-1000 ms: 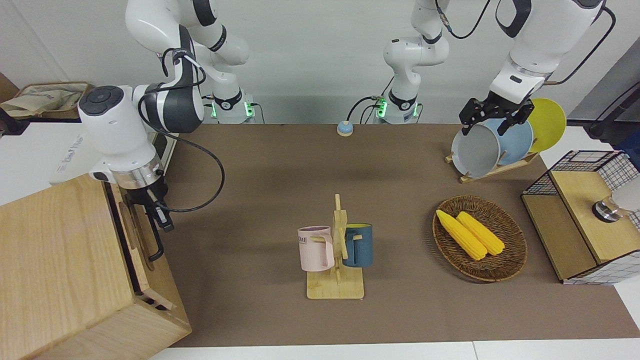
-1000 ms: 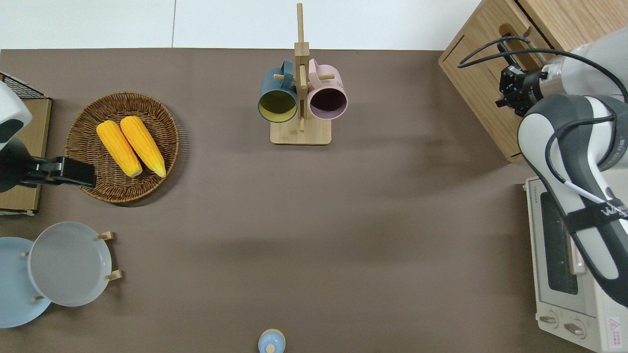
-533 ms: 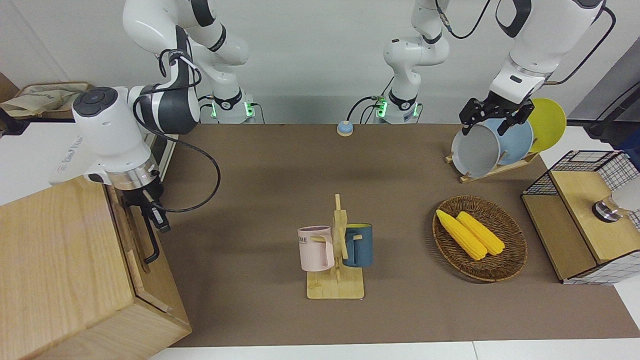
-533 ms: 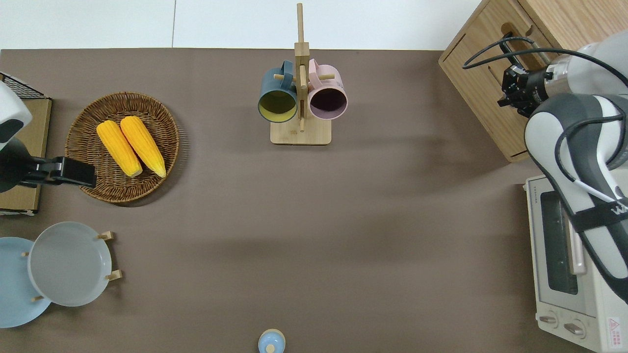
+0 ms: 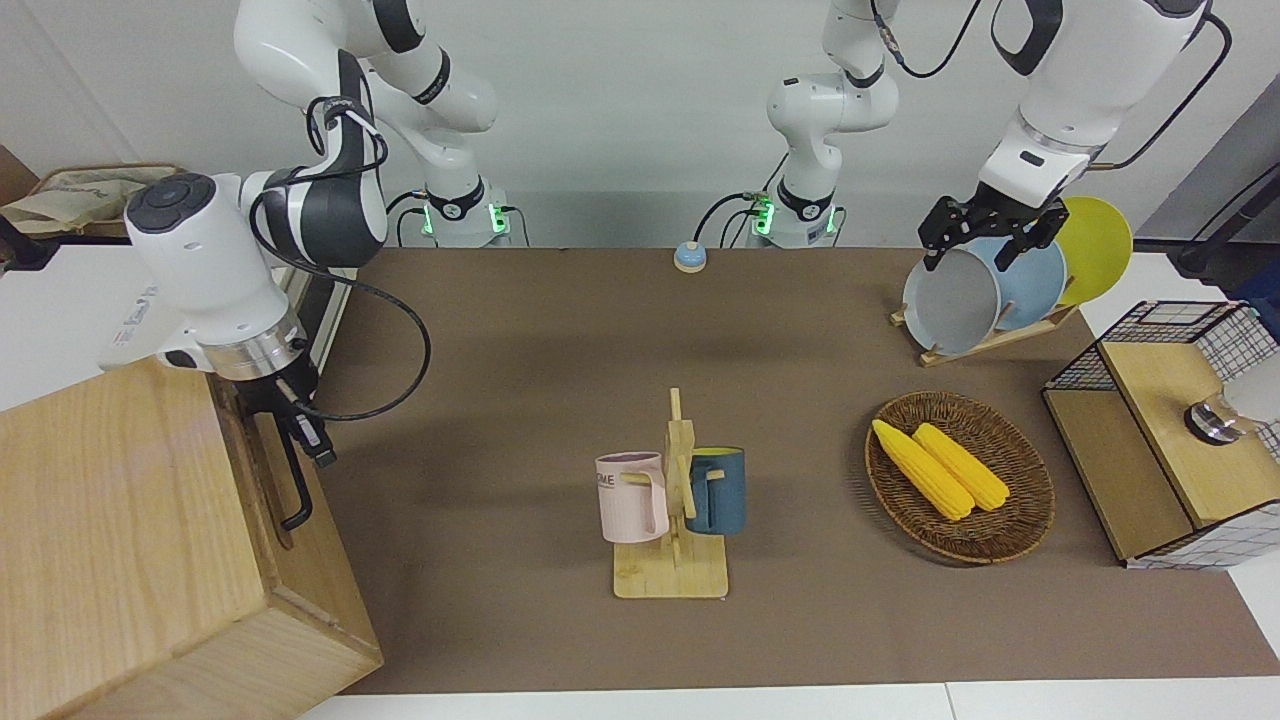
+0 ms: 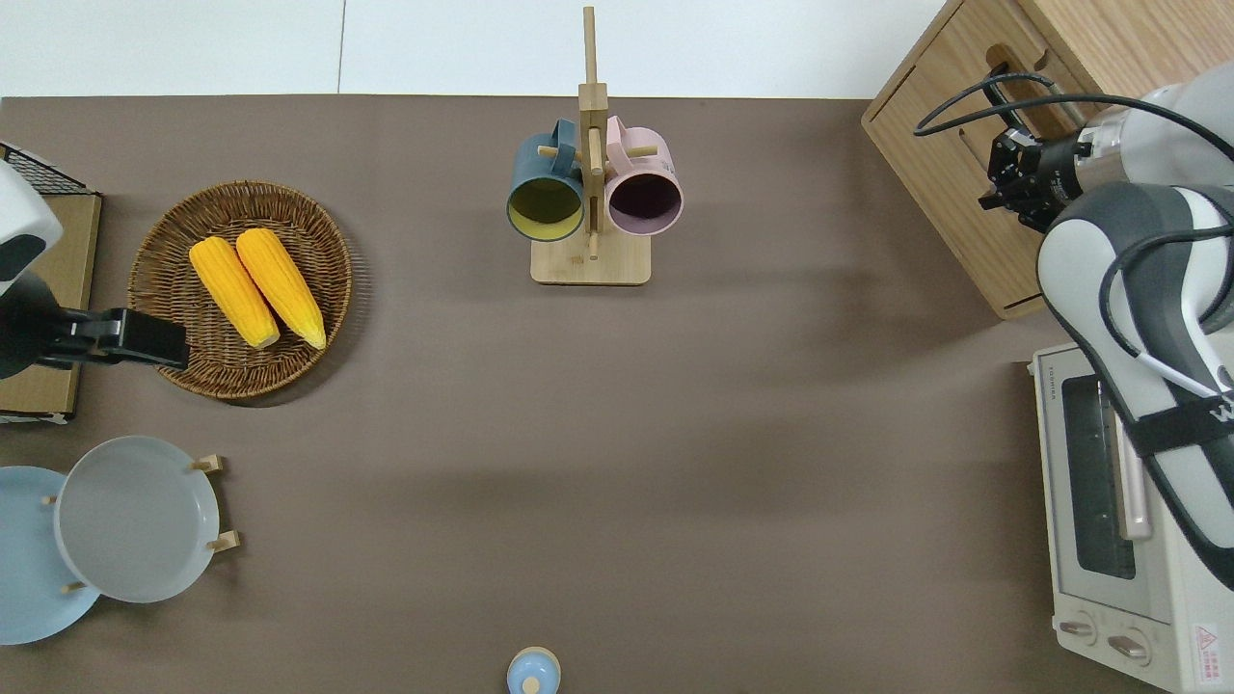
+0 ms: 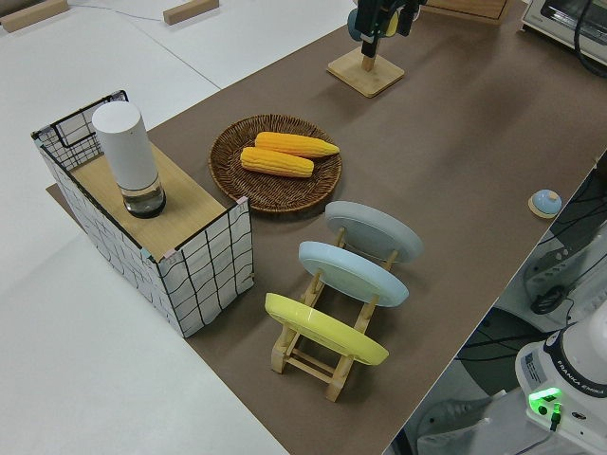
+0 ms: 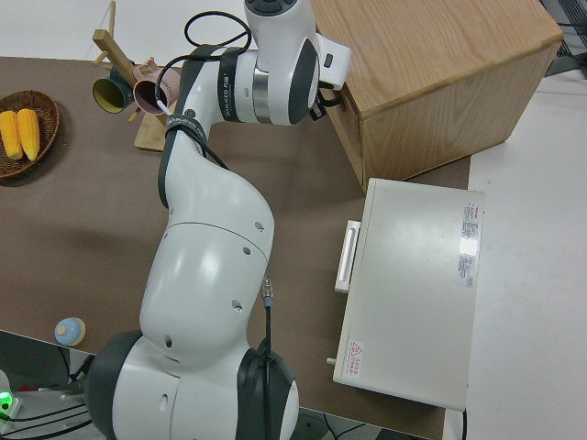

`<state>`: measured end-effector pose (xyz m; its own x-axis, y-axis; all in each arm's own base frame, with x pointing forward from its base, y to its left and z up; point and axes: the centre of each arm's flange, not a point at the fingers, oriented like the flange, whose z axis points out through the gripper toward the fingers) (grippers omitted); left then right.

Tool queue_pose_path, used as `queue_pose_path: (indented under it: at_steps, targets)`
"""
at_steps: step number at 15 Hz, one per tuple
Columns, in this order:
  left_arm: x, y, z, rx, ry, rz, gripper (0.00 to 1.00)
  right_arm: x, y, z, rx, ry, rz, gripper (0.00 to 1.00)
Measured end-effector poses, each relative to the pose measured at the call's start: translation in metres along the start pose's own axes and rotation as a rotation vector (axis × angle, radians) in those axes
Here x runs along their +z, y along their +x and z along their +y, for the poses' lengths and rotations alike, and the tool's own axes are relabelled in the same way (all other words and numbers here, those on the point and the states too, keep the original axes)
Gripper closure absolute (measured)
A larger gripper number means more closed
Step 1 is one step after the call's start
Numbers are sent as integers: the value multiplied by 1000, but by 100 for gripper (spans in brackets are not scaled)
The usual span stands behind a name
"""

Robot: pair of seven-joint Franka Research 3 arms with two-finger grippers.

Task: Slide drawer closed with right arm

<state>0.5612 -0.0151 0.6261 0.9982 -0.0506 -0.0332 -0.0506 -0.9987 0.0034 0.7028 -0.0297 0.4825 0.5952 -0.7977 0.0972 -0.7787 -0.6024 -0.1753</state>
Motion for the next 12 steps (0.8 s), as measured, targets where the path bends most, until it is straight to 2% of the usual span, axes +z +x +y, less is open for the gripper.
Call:
queue_pose_path:
  at_steps: [5, 7, 9, 12]
  targets:
    - [0, 0, 0, 0, 0, 0, 0, -1, -2, -3, -22, 2, 1, 99]
    - [0, 0, 0, 0, 0, 0, 0, -2, -11, -10, -50, 1, -5, 99]
    - [0, 0, 0, 0, 0, 0, 0, -4, -29, -19, -128, -28, -36, 99]
    - [0, 0, 0, 0, 0, 0, 0, -16, -62, -24, -286, -108, -111, 99]
